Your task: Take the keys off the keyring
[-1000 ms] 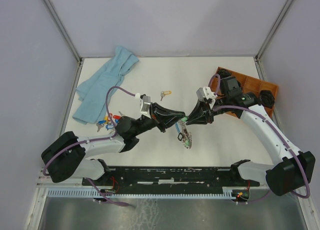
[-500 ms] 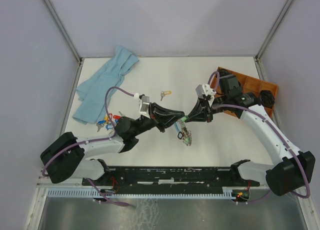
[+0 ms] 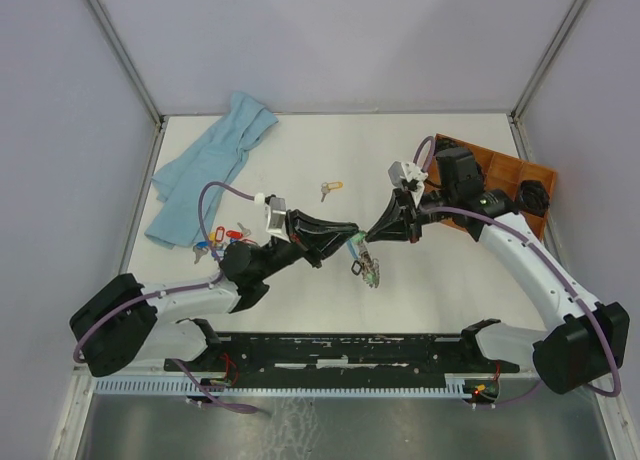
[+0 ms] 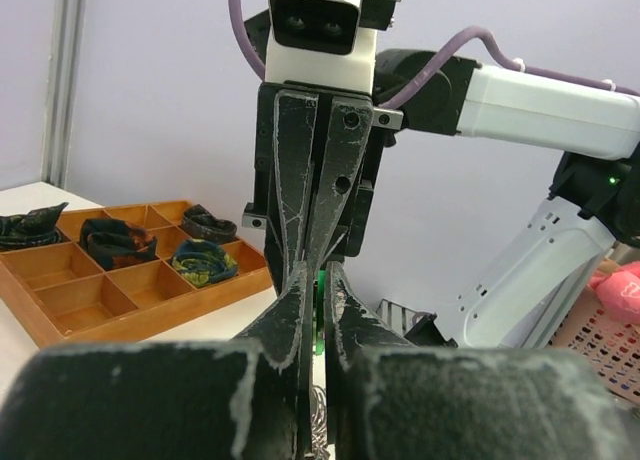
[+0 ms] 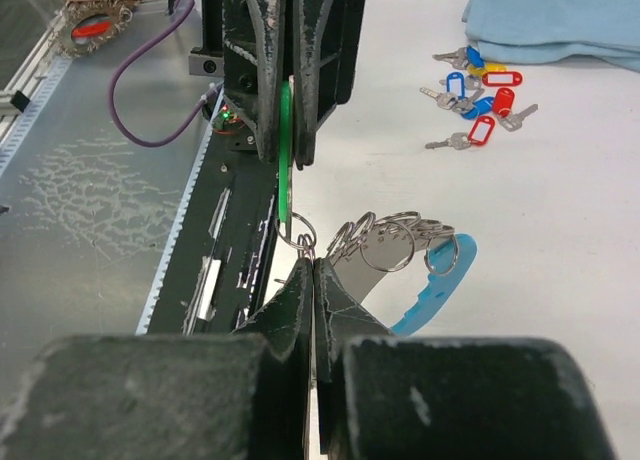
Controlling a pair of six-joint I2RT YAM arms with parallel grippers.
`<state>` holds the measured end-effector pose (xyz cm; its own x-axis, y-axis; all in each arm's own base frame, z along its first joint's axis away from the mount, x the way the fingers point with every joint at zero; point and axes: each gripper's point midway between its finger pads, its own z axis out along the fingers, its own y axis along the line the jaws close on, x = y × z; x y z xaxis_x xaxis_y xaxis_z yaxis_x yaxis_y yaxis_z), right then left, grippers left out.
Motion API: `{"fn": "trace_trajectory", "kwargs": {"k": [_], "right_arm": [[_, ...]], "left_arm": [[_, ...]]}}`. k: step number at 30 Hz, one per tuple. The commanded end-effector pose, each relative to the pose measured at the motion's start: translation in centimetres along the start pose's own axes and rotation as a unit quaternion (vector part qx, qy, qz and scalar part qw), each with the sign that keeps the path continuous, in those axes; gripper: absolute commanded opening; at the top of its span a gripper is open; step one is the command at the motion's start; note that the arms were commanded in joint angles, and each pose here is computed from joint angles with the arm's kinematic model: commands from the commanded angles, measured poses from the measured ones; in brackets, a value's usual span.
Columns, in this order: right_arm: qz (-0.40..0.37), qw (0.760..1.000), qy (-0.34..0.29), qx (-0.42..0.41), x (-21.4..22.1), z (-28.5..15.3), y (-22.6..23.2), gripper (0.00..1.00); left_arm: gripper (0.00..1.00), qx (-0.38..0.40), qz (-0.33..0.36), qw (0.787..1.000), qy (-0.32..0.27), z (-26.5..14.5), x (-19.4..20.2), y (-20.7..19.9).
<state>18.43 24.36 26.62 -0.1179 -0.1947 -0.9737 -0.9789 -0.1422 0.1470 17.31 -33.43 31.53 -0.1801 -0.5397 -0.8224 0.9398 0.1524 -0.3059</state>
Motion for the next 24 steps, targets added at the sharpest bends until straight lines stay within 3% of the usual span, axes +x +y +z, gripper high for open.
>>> {"fn": "trace_trajectory", "kwargs": {"k": [1, 18, 24], "right_arm": [[0.007, 0.999, -0.021, 0.031, -1.6, -0.1, -1.0, 0.01], [0.133, 0.979, -0.074, 0.133, -2.1, 0.1, -5.4, 0.01], [0.133, 0.980, -0.079, 0.126, -2.2, 0.2, -5.1, 0.03]], "left_arm": [[0.03, 0.016, 0.038, 0.996, -0.079, -0.1, -4.3, -1.3], [0.03, -0.070, 0.064, 0.991, -0.089, -1.7, -4.8, 1.4], [0.03, -0.081, 0.072, 0.991, -0.081, -1.5, -4.9, 1.7]]}}
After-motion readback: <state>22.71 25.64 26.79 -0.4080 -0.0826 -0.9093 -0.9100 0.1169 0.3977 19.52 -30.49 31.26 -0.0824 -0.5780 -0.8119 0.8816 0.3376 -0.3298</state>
